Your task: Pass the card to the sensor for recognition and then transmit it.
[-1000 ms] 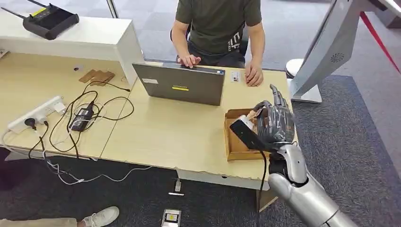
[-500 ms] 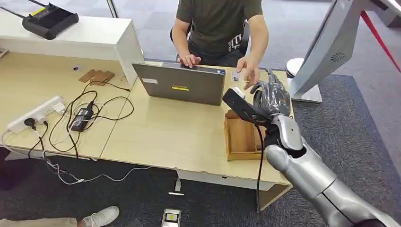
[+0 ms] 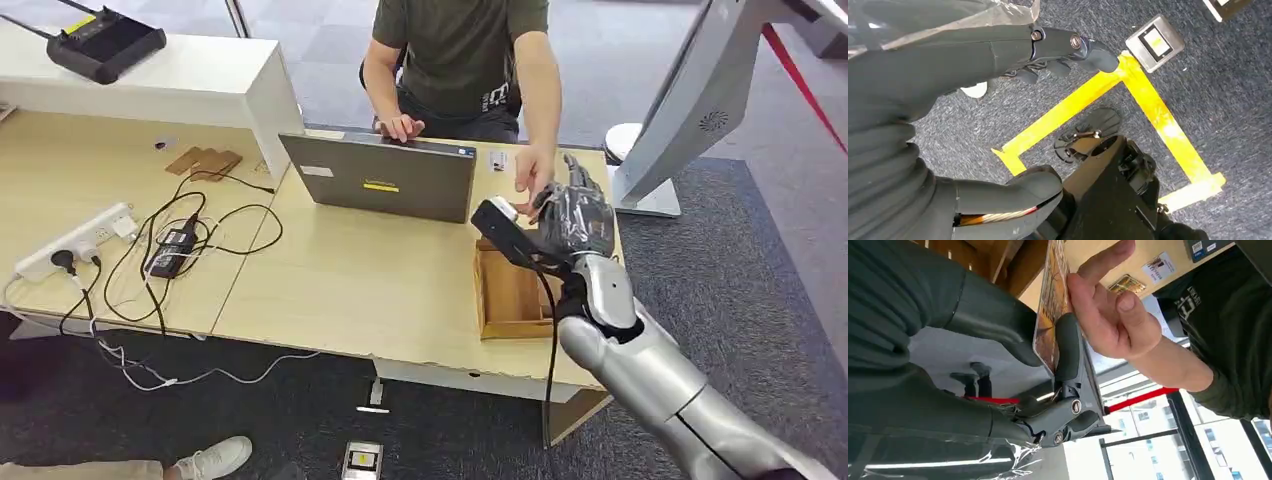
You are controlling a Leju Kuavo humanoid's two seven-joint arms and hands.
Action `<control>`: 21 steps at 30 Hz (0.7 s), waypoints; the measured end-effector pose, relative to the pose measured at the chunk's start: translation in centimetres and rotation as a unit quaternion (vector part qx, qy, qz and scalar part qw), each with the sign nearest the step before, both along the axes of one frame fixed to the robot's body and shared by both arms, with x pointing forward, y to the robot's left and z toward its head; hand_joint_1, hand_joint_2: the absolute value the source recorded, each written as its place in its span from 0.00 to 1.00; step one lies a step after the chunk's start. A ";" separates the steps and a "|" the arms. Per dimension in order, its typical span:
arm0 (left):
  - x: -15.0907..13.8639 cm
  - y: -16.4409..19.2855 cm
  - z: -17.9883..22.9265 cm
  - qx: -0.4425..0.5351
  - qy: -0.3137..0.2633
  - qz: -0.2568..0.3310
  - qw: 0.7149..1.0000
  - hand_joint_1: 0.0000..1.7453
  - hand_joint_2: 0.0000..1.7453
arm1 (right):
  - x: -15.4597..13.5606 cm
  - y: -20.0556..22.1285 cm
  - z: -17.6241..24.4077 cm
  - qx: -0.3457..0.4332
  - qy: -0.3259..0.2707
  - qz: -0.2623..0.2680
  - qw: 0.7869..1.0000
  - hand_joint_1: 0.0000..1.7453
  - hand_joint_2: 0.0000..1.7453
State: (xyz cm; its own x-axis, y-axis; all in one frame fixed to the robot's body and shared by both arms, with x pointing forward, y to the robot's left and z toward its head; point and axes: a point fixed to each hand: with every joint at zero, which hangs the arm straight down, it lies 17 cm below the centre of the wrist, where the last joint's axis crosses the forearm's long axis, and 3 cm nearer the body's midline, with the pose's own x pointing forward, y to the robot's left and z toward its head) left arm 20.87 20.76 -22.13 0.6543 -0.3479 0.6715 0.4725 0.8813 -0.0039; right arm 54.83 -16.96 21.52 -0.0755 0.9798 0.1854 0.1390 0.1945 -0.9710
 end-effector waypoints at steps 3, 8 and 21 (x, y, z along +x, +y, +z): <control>0.0 0.0 0.0 0.000 0.001 -0.001 1.000 0.00 1.00 | -0.1 -0.2 -0.2 -0.003 -0.001 -0.002 1.000 1.00 1.00; -0.1 0.0 0.0 0.000 0.002 -0.002 1.000 0.00 1.00 | -0.2 -0.5 -0.4 -0.004 -0.002 -0.007 1.000 0.00 1.00; -0.3 0.0 -0.1 0.001 0.003 -0.003 1.000 0.00 1.00 | -0.6 -1.2 1.2 -0.009 -0.044 -0.020 0.999 0.00 1.00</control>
State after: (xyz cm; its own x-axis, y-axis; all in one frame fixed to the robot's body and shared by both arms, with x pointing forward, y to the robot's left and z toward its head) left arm 20.55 20.72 -22.25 0.6562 -0.3531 0.6668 0.4781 0.8783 -0.0054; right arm 54.24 -18.16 22.74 -0.0514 0.9856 0.1612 0.2305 0.1687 -0.9583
